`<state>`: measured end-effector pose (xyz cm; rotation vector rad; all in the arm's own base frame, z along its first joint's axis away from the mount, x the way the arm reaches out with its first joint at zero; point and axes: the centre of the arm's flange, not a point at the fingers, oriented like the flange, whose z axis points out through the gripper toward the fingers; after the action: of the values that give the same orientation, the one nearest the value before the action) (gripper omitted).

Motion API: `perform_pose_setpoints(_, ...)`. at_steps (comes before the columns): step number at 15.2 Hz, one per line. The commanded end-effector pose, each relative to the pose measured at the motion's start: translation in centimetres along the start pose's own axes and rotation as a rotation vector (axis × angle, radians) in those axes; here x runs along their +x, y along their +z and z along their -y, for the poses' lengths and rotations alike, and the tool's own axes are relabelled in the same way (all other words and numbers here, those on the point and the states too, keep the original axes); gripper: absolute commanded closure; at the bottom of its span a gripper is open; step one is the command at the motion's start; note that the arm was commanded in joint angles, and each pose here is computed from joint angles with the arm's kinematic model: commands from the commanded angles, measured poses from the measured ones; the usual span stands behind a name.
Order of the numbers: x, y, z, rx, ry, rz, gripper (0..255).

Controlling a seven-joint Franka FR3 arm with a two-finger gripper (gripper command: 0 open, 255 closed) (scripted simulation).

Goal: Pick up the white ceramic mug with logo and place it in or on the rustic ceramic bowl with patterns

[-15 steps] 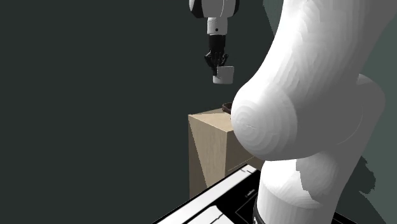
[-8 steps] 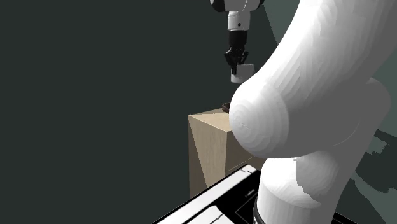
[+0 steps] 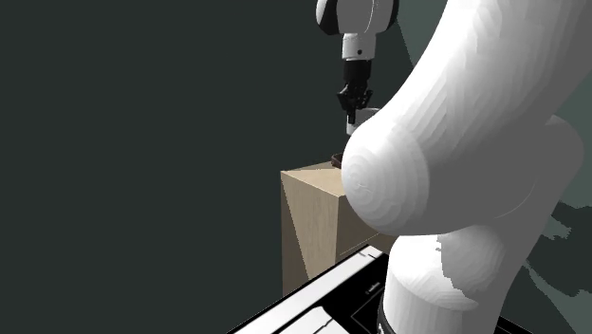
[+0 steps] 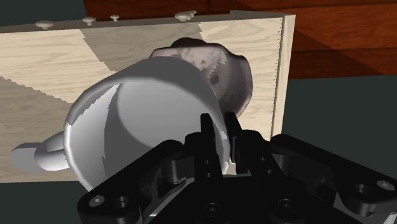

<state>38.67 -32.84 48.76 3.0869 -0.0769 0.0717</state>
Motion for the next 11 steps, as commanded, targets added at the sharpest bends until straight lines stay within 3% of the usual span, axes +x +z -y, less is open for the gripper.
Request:
perform_pose_setpoints(1, 0.0, 1.0, -0.1, 0.000, 0.000, -0.001, 255)
perform_pose_setpoints(8, -0.1, 4.7, 0.1, 0.000, 0.000, -0.001, 255)
perform_pose_setpoints(11, -0.1, 4.7, 0.1, 0.000, 0.000, -0.001, 255)
